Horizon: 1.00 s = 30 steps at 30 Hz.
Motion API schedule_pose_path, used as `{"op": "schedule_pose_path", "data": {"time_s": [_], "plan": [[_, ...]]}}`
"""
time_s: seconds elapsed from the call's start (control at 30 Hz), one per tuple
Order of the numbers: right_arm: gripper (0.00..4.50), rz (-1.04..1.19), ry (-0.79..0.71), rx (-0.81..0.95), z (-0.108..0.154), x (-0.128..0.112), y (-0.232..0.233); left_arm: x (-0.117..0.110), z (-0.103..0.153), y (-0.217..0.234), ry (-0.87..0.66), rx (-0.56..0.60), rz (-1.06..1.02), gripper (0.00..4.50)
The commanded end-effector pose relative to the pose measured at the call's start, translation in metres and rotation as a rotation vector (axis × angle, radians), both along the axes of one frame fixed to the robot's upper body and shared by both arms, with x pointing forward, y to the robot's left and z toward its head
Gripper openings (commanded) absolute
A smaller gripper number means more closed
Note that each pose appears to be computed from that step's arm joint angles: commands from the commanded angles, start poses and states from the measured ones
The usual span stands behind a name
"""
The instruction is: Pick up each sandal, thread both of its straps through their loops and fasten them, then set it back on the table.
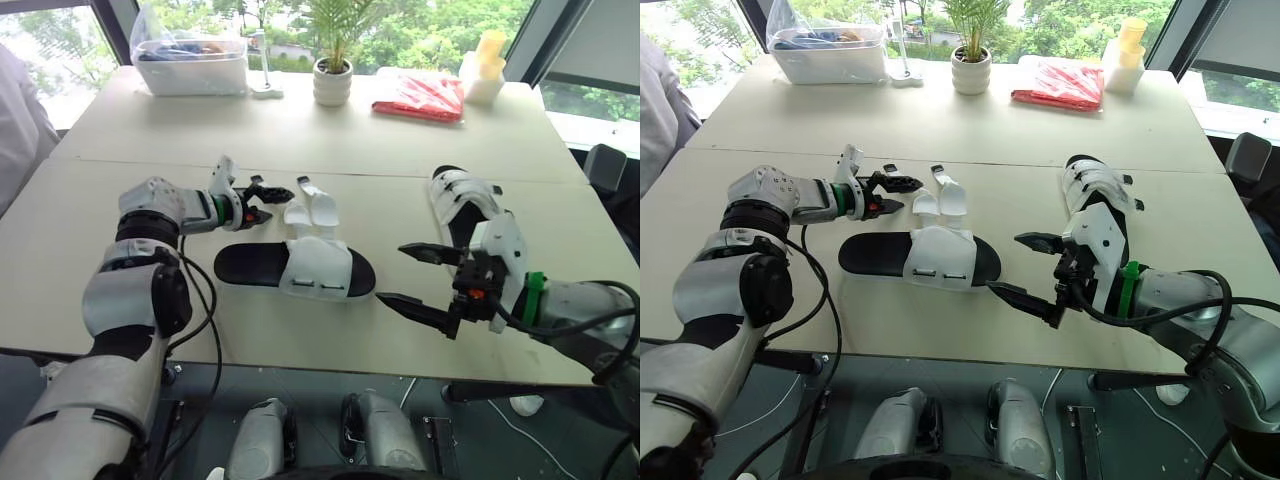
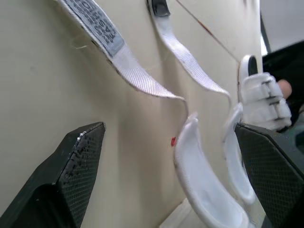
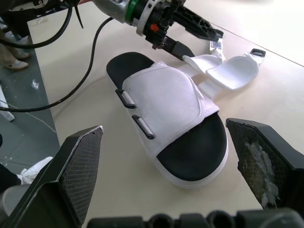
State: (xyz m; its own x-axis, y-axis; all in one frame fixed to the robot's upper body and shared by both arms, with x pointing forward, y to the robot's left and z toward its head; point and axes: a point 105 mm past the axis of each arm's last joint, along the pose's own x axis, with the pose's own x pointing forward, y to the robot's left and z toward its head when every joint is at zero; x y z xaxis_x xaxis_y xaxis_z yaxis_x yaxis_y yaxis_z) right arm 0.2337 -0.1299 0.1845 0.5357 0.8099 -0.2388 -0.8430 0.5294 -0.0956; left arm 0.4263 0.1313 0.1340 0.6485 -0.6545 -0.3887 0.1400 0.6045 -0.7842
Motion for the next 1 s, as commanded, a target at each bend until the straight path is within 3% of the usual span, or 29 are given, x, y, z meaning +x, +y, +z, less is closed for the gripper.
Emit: {"op": "schedule_pose_path", "data": {"time_s": [0.03, 0.23, 0.33, 0.53, 0.77, 1.0], "plan": [[4.5, 0.002, -0.041, 0.014, 0.009, -0.004, 0.001, 0.008, 0.001, 0.001, 0.003, -0.011, 0.079, 4.48], [4.5, 0.015, -0.049, 0.018, 0.011, -0.003, 0.004, 0.025, -0.006, -0.01, 0.049, -0.096, 0.28, 4.48], [4.5, 0.019, -0.06, 0.022, 0.014, -0.002, 0.005, 0.028, 0.0, -0.017, 0.033, -0.136, 0.284, 3.28], [4.5, -0.016, -0.096, 0.033, 0.022, 0.004, 0.003, 0.03, -0.002, -0.018, 0.023, -0.107, 0.299, 0.21], [4.5, -0.033, -0.101, 0.042, 0.024, 0.006, 0.001, 0.033, 0.007, -0.009, -0.059, -0.092, 0.292, 0.1], [4.5, -0.033, -0.088, 0.038, 0.02, 0.005, 0.002, 0.028, 0.063, -0.019, -0.558, 0.054, -0.071, 0.1]]}}
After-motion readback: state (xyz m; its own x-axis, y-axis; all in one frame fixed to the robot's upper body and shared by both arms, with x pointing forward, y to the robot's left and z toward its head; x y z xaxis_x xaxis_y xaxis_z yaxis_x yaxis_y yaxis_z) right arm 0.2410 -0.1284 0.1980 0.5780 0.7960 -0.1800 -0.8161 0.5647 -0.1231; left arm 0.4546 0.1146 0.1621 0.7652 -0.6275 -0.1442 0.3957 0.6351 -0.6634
